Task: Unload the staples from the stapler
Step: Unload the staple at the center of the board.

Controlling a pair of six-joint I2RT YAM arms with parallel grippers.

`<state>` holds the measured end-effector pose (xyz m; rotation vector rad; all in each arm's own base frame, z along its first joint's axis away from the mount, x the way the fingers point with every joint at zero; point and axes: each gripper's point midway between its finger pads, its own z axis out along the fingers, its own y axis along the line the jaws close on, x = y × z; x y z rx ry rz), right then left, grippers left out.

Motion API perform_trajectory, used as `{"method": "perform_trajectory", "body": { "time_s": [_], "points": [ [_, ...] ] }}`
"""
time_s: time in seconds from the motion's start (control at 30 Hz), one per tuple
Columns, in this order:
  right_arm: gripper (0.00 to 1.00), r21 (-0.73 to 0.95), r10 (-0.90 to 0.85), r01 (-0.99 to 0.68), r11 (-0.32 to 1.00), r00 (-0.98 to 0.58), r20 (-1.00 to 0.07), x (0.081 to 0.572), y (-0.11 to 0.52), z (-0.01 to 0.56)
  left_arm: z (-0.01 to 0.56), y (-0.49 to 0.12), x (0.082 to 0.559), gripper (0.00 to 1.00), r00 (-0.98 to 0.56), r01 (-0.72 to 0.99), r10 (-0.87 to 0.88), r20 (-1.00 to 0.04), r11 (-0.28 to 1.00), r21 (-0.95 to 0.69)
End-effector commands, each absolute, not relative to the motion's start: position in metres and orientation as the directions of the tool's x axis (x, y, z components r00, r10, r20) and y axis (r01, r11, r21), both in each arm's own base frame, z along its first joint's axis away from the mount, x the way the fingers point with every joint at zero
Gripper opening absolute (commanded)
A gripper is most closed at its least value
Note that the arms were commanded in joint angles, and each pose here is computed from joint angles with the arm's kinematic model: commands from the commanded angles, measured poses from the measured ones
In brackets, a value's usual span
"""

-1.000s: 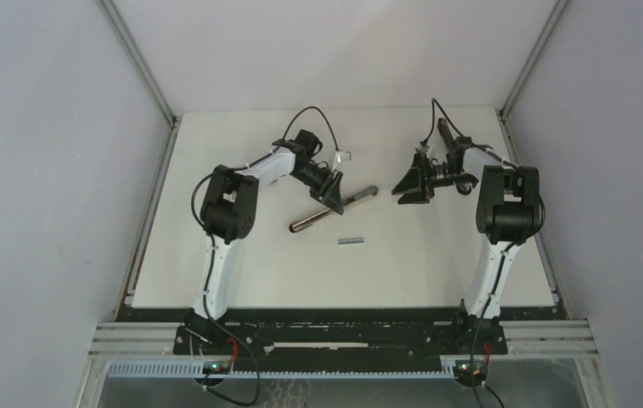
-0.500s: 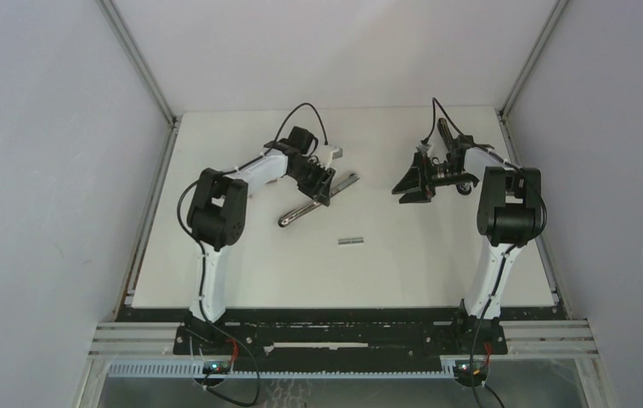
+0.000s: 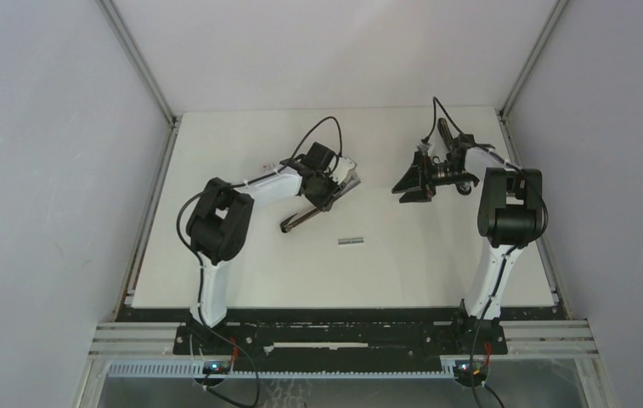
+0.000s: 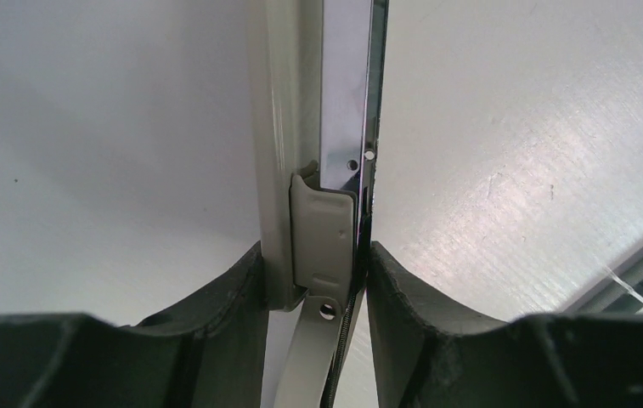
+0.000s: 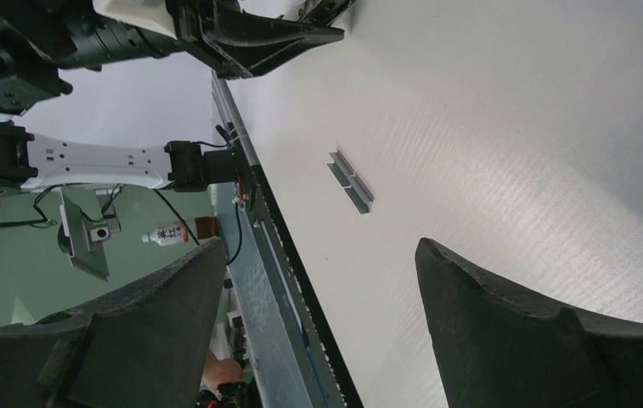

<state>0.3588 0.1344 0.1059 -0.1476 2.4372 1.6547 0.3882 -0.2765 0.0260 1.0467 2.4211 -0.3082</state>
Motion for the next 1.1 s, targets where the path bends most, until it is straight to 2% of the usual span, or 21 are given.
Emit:
{"method": "perform_trajectory", "body": {
  "time_s": [0.0, 0.07, 0.17, 0.27, 0.4, 0.53, 0.9, 1.07],
  "points": [
    [0.83, 0.894, 0.03, -0.255, 0.368, -0.958, -0.286, 0.361, 0.133, 0.127, 0.056, -0.276, 0.403, 0.0, -0.547, 0.679, 0.599, -0.586, 0.726, 0.109],
    [0.83, 0.894, 0.033, -0.256, 0.367, -0.957, -0.287, 0.361, 0.133, 0.127, 0.051, -0.277, 0.401, 0.01, -0.554, 0.678, 0.602, -0.576, 0.727, 0.108],
    [0.83, 0.895, 0.036, -0.257, 0.365, -0.956, -0.29, 0.361, 0.132, 0.129, 0.046, -0.277, 0.398, 0.06, -0.56, 0.681, 0.605, -0.566, 0.725, 0.101],
    [0.83, 0.895, 0.039, -0.259, 0.363, -0.956, -0.292, 0.362, 0.131, 0.13, 0.046, -0.277, 0.396, 0.19, -0.56, 0.683, 0.604, -0.567, 0.724, 0.096],
    [0.84, 0.895, 0.039, -0.258, 0.364, -0.956, -0.291, 0.361, 0.131, 0.13, 0.049, -0.279, 0.396, 0.31, -0.563, 0.681, 0.595, -0.574, 0.727, 0.086],
    [0.85, 0.895, 0.04, -0.258, 0.364, -0.956, -0.291, 0.361, 0.131, 0.131, 0.048, -0.281, 0.394, 0.35, -0.567, 0.684, 0.588, -0.576, 0.726, 0.068],
    [0.87, 0.898, 0.041, -0.255, 0.359, -0.957, -0.289, 0.361, 0.131, 0.131, 0.05, -0.286, 0.393, 0.57, -0.569, 0.687, 0.574, -0.589, 0.726, 0.043],
    [0.88, 0.898, 0.042, -0.257, 0.358, -0.956, -0.291, 0.361, 0.131, 0.132, 0.05, -0.285, 0.394, 0.59, -0.572, 0.682, 0.573, -0.588, 0.73, 0.048]
  ]
}}
